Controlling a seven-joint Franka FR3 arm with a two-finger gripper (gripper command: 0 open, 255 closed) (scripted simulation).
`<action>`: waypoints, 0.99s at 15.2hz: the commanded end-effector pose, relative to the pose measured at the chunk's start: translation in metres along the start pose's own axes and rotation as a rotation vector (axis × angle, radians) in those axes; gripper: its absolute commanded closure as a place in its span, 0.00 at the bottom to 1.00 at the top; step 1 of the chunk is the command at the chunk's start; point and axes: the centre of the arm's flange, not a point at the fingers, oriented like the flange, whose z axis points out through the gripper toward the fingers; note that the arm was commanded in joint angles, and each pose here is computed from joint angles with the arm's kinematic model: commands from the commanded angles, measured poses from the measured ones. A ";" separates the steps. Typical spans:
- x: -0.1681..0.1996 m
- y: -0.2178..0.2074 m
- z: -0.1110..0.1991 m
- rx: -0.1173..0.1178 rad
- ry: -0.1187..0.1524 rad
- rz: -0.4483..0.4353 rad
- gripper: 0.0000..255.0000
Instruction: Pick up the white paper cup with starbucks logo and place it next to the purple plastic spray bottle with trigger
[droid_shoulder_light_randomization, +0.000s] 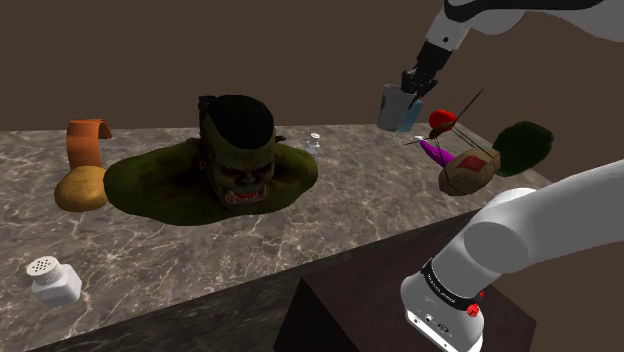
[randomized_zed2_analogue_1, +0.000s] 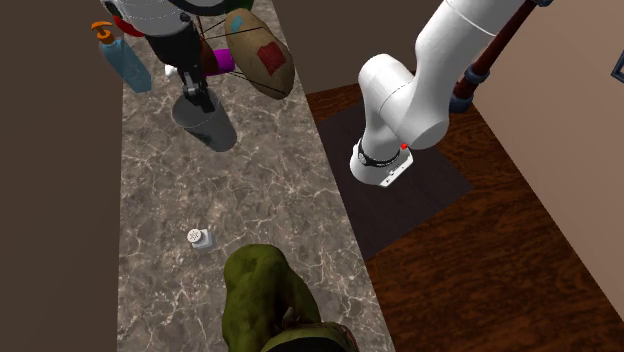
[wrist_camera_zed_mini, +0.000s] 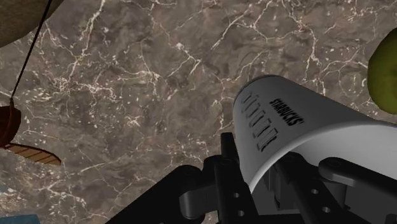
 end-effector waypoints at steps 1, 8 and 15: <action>0.014 0.024 -0.002 -0.001 0.001 -0.001 1.00; 0.065 0.101 -0.008 -0.001 0.001 -0.001 1.00; 0.117 0.177 -0.014 -0.001 0.001 -0.001 1.00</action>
